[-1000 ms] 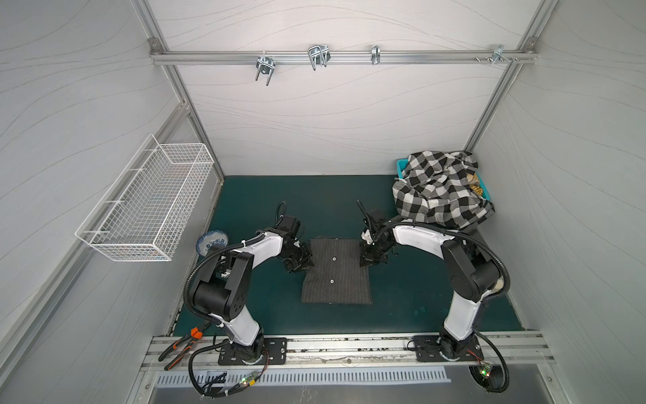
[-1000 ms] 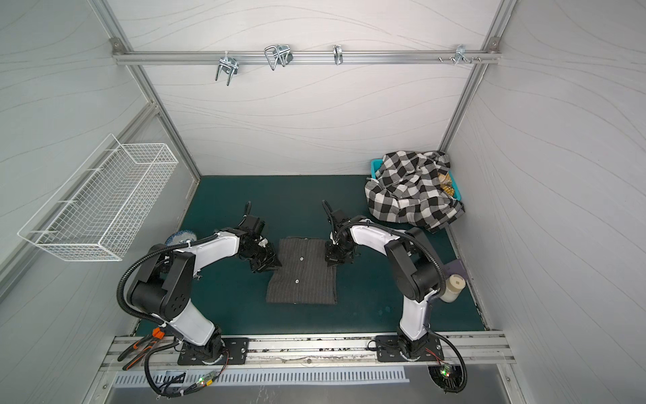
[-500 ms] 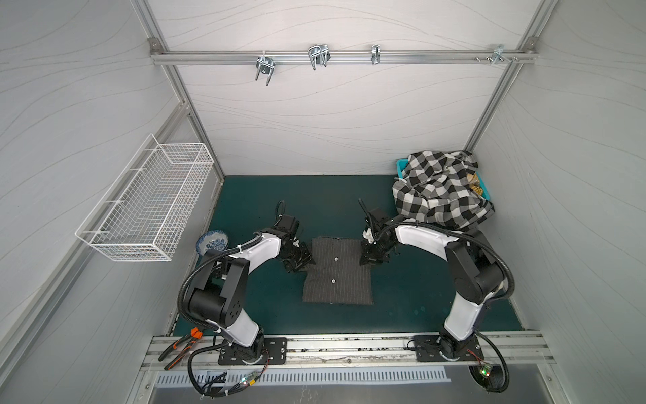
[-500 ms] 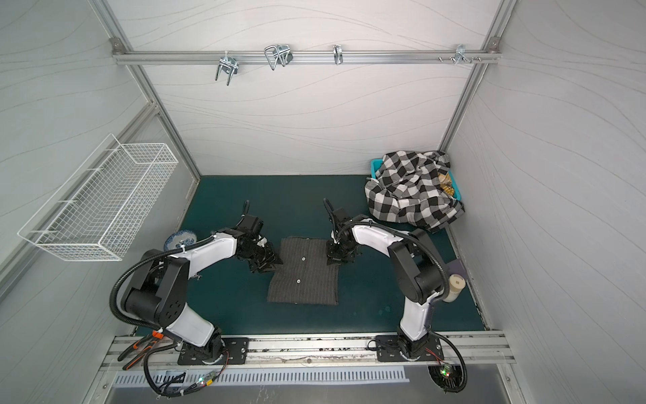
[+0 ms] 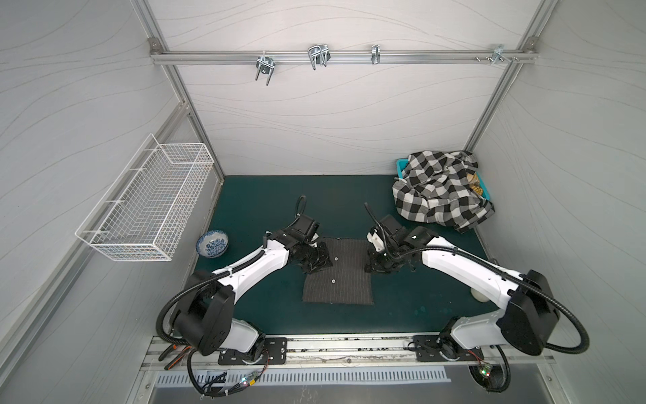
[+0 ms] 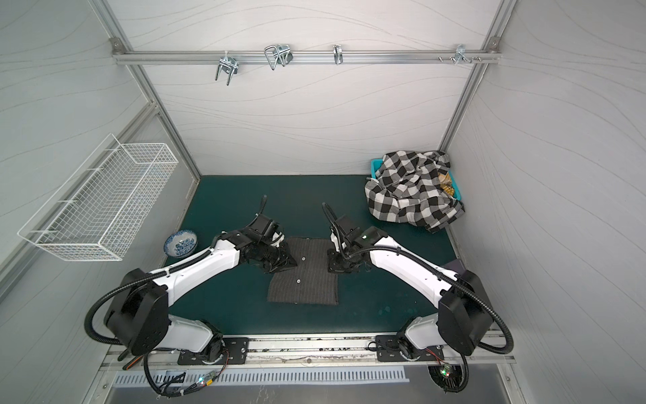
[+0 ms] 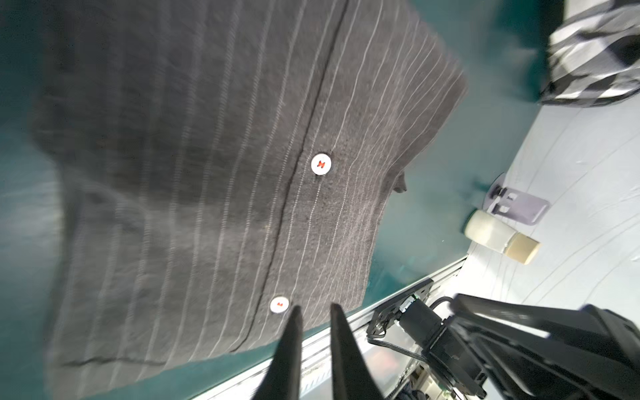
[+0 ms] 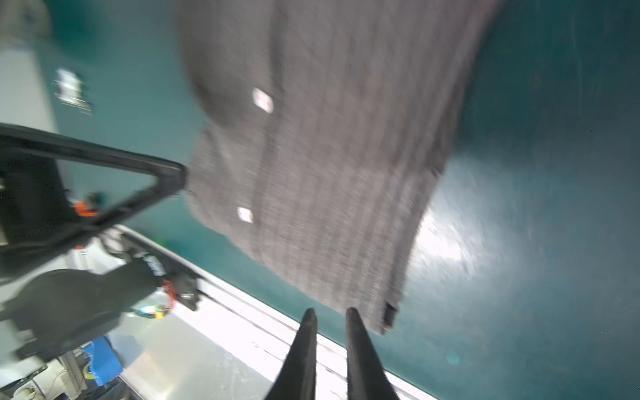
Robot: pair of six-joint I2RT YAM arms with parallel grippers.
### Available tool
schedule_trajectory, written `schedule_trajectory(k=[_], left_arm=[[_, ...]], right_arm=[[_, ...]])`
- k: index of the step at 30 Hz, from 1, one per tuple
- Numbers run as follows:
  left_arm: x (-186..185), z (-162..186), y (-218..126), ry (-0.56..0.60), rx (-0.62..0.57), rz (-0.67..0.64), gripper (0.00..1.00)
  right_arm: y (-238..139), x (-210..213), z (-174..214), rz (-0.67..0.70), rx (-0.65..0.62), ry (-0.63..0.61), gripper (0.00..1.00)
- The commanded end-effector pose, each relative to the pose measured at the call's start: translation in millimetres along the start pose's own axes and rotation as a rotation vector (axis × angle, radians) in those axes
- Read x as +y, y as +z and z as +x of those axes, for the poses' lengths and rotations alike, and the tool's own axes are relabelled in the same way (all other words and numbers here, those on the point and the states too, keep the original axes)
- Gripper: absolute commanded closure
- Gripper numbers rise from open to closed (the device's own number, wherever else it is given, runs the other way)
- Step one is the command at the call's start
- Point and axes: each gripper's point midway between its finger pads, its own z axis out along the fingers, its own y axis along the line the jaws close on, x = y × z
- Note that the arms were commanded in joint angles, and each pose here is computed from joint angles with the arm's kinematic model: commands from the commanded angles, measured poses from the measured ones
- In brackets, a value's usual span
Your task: Fold and stack the long sleeve shirts
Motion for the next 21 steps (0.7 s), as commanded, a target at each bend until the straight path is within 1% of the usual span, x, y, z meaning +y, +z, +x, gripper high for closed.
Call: schedule_trajectory(k=[1, 8, 11, 13, 14, 17, 19, 21], left_arm=[[-15.3, -7.4, 15.8, 0.001, -0.010, 0.017, 0.87], [29.0, -1.0, 58.2, -0.065, 0.050, -0.066, 0.91], [48.8, 4.4, 68.0, -0.092, 0.061, -0.105, 0.92], [56.2, 5.3, 71.7, -0.103, 0.060, -0.118, 0.91], [56.0, 6.1, 72.8, -0.104, 0.066, -0.116, 0.90], [34.0, -0.7, 63.6, -0.076, 0.067, -0.085, 0.78], [9.0, -18.2, 43.8, -0.034, 0.015, -0.065, 0.69], [-15.0, -40.3, 23.9, 0.000, -0.045, -0.046, 0.67]], right_arm=[[15.0, -3.0, 9.0, -0.030, 0.030, 0.054, 0.83], [64.2, -23.3, 22.0, -0.020, 0.115, 0.103, 0.87], [75.1, -30.6, 25.2, 0.006, 0.144, 0.107, 0.89], [71.5, -32.6, 21.2, 0.027, 0.139, 0.096, 0.89], [66.6, -32.1, 18.0, 0.029, 0.131, 0.092, 0.89], [40.4, -29.0, -2.5, 0.036, 0.076, 0.074, 0.86], [21.0, -27.9, -22.4, 0.037, 0.027, 0.063, 0.82], [8.3, -27.0, -41.4, 0.024, -0.004, 0.070, 0.81]])
